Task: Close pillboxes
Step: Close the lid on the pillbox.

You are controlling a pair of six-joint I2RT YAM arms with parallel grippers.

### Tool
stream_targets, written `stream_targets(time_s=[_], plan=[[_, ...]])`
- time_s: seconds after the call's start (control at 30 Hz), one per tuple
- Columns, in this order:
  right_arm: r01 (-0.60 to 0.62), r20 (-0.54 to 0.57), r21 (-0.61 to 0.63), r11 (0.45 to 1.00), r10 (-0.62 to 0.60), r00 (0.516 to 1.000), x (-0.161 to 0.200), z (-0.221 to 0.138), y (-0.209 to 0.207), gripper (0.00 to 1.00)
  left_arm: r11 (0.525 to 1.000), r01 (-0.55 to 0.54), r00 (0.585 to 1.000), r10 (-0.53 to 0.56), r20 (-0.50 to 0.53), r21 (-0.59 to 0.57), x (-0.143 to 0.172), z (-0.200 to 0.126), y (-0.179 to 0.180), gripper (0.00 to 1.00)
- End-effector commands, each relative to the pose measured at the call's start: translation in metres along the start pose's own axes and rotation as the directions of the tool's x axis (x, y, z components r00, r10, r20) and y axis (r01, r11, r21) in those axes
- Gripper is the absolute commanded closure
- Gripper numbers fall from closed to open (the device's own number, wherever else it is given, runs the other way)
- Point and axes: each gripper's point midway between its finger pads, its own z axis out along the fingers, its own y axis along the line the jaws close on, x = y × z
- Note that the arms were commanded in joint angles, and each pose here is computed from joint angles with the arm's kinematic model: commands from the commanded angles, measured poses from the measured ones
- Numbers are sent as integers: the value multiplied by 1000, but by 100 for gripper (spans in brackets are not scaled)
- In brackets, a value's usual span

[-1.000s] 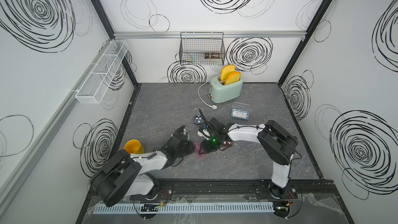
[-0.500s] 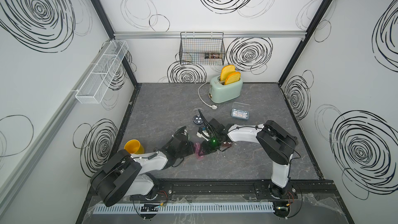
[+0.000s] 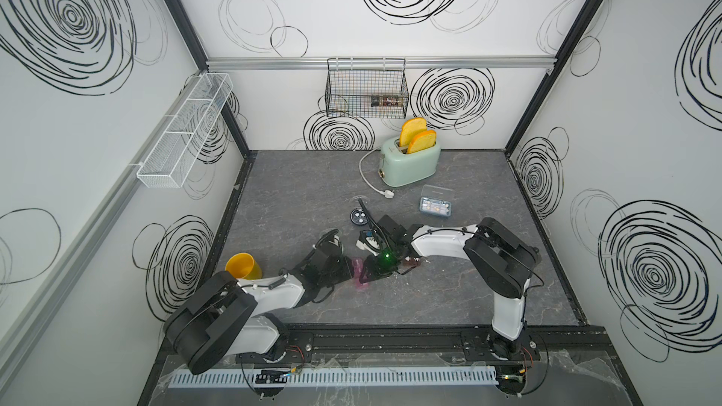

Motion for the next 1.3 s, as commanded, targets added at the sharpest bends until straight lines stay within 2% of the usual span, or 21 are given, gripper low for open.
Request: stream_targets(time_s=[0.0,0.7,0.77,0.93,1.03,1.1,1.27], plan=[[-88,-142,366,926,149,979,63,29,-94,66,1000,-3,996,3,-91,-1,25,1,4,74],[-56,-202,525,849,188,961,84,33,-123,72,1000,14,996,-14,-94,-2,29,1,11,75],[-65,-177,500,863,176,968,78,31,-116,66,1000,14,996,-14,-92,6,29,0,8,75],[-120,-59,334,935,148,987,48,8,-82,49,1000,-3,998,5,-69,23,18,-8,-5,75],[-98,-6,238,966,103,995,30,-13,-58,43,999,-12,998,14,-55,32,13,-13,-11,74],[-80,22,178,981,78,997,21,-26,-43,42,999,-16,999,17,-42,40,8,-17,-15,74],[-68,54,138,988,61,997,16,-49,-36,41,999,-19,999,20,-25,51,3,-22,-20,74]])
